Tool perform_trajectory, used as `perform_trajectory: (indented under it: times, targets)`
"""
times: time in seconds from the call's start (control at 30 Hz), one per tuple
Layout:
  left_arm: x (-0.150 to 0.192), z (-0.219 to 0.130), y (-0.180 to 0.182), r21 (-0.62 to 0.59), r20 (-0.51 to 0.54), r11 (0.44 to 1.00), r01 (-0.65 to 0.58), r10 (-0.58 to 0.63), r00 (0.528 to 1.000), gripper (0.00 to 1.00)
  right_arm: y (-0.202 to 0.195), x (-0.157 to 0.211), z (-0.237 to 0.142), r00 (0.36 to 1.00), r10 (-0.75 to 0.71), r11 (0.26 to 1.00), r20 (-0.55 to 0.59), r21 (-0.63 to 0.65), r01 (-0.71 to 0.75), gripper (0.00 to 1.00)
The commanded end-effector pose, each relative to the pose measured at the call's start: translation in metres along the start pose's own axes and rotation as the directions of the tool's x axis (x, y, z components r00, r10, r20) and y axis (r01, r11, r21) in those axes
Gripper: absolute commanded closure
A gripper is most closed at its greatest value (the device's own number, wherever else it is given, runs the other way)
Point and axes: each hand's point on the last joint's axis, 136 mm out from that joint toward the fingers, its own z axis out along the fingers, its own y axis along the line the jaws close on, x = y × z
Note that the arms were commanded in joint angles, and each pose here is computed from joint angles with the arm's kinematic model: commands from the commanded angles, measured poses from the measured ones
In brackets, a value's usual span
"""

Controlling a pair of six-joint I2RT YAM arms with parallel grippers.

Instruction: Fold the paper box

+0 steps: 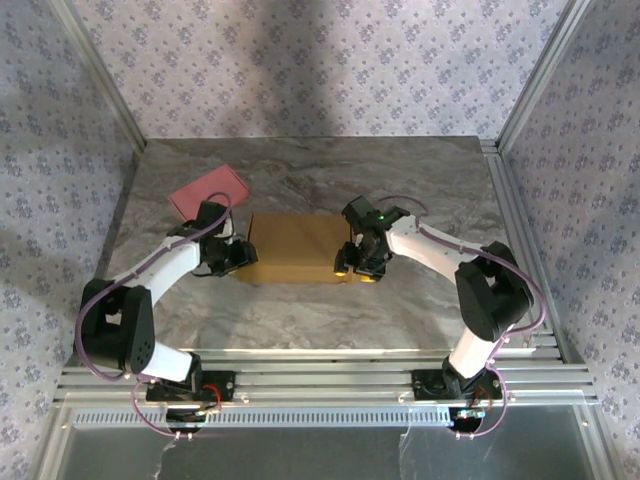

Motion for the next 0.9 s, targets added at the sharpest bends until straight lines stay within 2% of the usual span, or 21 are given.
perform_trajectory:
  times: [0.0,0.17,0.6,0.87]
  targets:
    - [-0.001,0.004,-0.004,0.031,0.001,0.999,0.008,-0.008,1.0,0.48,0.01,-0.003,-0.003,1.0,-0.021,0.999,-0.004,-0.027,0.02,0.41]
    - [0.001,0.006,-0.005,0.045,-0.003,0.998,0.036,-0.036,0.999,0.52,0.013,-0.004,0.0,1.0,-0.018,0.999,-0.008,-0.037,0.017,0.5]
    - [0.007,0.007,-0.005,0.055,-0.026,0.995,0.087,-0.086,0.996,0.52,0.014,-0.013,0.005,1.0,0.016,0.997,-0.014,-0.069,-0.017,0.59]
    - [0.008,0.006,-0.008,0.067,-0.035,0.988,0.138,-0.136,0.99,0.58,0.014,-0.019,0.007,0.999,0.051,0.994,-0.017,-0.097,-0.052,0.62]
